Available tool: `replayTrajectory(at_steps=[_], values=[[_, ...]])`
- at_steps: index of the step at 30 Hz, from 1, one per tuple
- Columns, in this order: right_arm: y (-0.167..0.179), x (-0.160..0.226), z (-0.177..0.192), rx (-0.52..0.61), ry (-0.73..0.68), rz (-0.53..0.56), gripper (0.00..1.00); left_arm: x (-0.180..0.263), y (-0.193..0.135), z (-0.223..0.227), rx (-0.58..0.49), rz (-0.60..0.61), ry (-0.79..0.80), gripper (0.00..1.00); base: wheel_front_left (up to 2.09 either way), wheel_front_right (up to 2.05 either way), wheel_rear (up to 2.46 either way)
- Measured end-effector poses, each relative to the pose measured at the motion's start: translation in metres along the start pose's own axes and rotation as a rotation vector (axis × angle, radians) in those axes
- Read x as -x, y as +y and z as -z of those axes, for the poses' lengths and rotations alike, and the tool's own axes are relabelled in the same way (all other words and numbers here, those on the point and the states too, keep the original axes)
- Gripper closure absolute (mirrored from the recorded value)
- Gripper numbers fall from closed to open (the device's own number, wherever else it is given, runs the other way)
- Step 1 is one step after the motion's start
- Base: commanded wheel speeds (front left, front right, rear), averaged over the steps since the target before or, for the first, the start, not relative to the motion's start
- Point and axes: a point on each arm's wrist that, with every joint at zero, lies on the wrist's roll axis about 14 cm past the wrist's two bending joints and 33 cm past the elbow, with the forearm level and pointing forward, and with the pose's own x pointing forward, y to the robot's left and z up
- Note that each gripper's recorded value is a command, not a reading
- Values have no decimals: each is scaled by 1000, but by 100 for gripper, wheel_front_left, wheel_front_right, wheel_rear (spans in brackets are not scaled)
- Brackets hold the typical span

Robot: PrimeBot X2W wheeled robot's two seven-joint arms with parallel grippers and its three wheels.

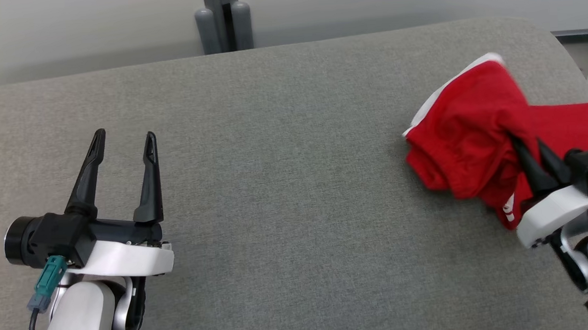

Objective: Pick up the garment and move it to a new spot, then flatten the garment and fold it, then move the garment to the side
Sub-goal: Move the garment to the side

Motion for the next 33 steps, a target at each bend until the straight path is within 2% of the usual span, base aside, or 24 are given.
replayTrajectory(at_steps=[3,6,13,14,15,16,21,25,29,33], values=[[-36,3,4,23,40,71,100,-10,-12,9,15,37,10,0,0,0,0],[-68,10,29,29,143,140,100,-17,-18,19,23,56,25,0,0,0,0],[-90,21,89,-60,324,216,100,-27,-22,36,30,75,50,0,0,0,0],[-92,23,97,-90,344,232,97,-28,-21,36,30,76,50,0,0,0,0],[-93,24,104,-112,367,246,59,-28,-20,38,28,74,53,0,0,0,0],[-94,26,111,-132,391,258,0,-28,-19,40,27,72,58,0,0,0,0],[-83,35,137,-296,450,308,0,-27,-18,42,24,68,66,0,0,0,0],[-80,43,142,-354,451,328,0,-27,-19,37,23,67,57,0,0,0,0],[-84,50,133,-397,365,363,0,-25,-18,30,22,58,44,0,0,0,0],[-92,53,107,-434,213,393,0,-22,-16,19,15,43,25,0,0,0,0]])
